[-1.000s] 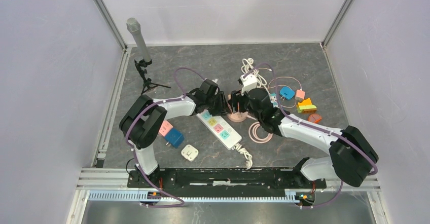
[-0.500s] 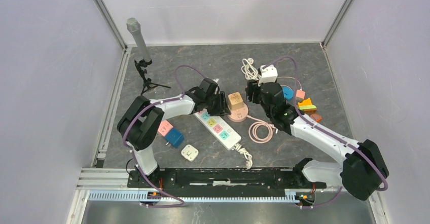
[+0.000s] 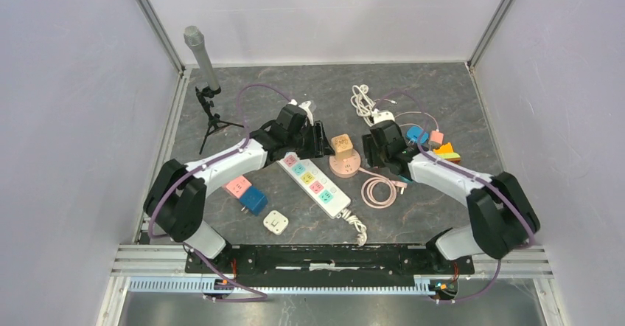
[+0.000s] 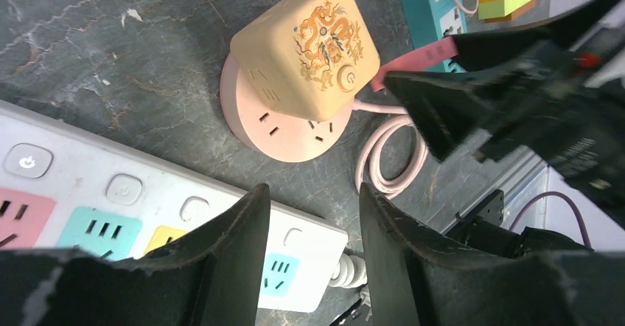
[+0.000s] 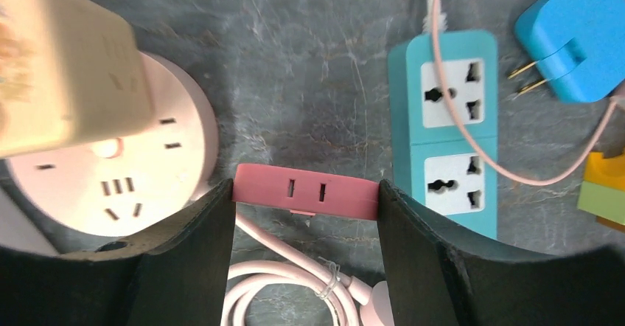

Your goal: Pull the plug off the socket

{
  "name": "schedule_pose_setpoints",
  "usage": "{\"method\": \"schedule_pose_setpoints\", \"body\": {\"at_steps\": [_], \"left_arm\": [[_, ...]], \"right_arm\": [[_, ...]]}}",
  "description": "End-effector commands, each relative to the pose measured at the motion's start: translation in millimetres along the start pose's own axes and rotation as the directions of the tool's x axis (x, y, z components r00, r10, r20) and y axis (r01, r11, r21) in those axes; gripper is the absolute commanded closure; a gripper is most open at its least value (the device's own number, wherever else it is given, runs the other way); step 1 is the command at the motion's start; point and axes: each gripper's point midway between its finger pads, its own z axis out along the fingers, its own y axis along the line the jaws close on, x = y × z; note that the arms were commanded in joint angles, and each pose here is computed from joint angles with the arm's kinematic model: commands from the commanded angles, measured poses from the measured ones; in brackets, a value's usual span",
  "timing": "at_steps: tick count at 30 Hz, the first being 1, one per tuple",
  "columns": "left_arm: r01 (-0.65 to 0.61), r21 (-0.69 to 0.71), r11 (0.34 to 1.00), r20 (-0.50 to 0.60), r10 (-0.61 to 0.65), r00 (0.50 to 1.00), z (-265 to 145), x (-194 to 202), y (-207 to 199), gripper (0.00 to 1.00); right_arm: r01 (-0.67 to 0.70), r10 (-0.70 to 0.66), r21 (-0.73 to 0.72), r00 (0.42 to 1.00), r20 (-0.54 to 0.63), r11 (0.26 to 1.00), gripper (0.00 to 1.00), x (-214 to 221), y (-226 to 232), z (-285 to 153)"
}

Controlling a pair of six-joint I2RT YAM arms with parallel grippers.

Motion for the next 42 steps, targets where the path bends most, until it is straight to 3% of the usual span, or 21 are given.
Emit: {"method": "schedule_pose_setpoints", "body": {"at_steps": [1, 3, 7, 9, 16, 22, 26, 33, 42], "left_arm": [[-0.038, -0.017, 0.999, 0.064, 0.039, 0.997, -18.6, -12.9, -3.7, 0.45], [-0.033, -0.019, 0.999, 0.067, 0.034, 0.997, -20.0, -10.4, -1.5, 0.44], [-0.024, -0.042, 0.999, 0.066, 0.027, 0.997, -20.8, -5.6, 5.7, 0.43], [-0.023, -0.046, 0.999, 0.067, 0.026, 0.997, -21.6, -5.7, 6.4, 0.41], [-0.025, -0.051, 0.998, 0.083, 0.03, 0.996, -22.5, -11.8, 5.0, 0.37], [-0.009, -0.04, 0.999, 0.059, 0.011, 0.998, -11.0, -5.5, 7.8, 0.38], [0.001, -0.053, 0.999, 0.051, 0.002, 0.999, 1.0, -2.6, 15.4, 0.4], [0.03, -0.067, 0.997, 0.041, -0.028, 0.999, 11.2, 3.8, 28.1, 0.42], [0.063, -0.065, 0.996, 0.021, -0.062, 0.998, 14.7, 10.8, 35.1, 0.42]], "right_arm": [[0.031, -0.033, -0.015, 0.996, -0.083, 0.999, 0.97, 7.0, 5.8, 12.4], [0.033, -0.035, -0.016, 0.995, -0.097, 0.999, 0.88, 9.5, 7.4, 17.3], [0.028, -0.03, -0.019, 0.995, -0.1, 0.999, 0.44, 9.6, 10.6, 23.2], [0.023, -0.025, -0.022, 0.996, -0.087, 1.0, 0.32, 5.1, 11.6, 23.0], [0.014, -0.011, -0.068, 0.999, 0.048, 0.998, 0.12, -27.9, 16.3, 7.6], [0.008, 0.033, -0.221, 0.983, 0.181, 0.975, 0.02, -48.5, 37.6, -12.7], [0.021, 0.052, -0.322, 0.975, 0.215, 0.946, 0.02, -55.2, 65.2, -18.0], [0.079, -0.008, -0.301, 0.973, 0.232, 0.95, 0.02, -65.3, 98.9, -12.6], [0.049, -0.014, -0.179, 0.982, 0.189, 0.983, 0.05, -62.4, 103.6, 11.7]]}}
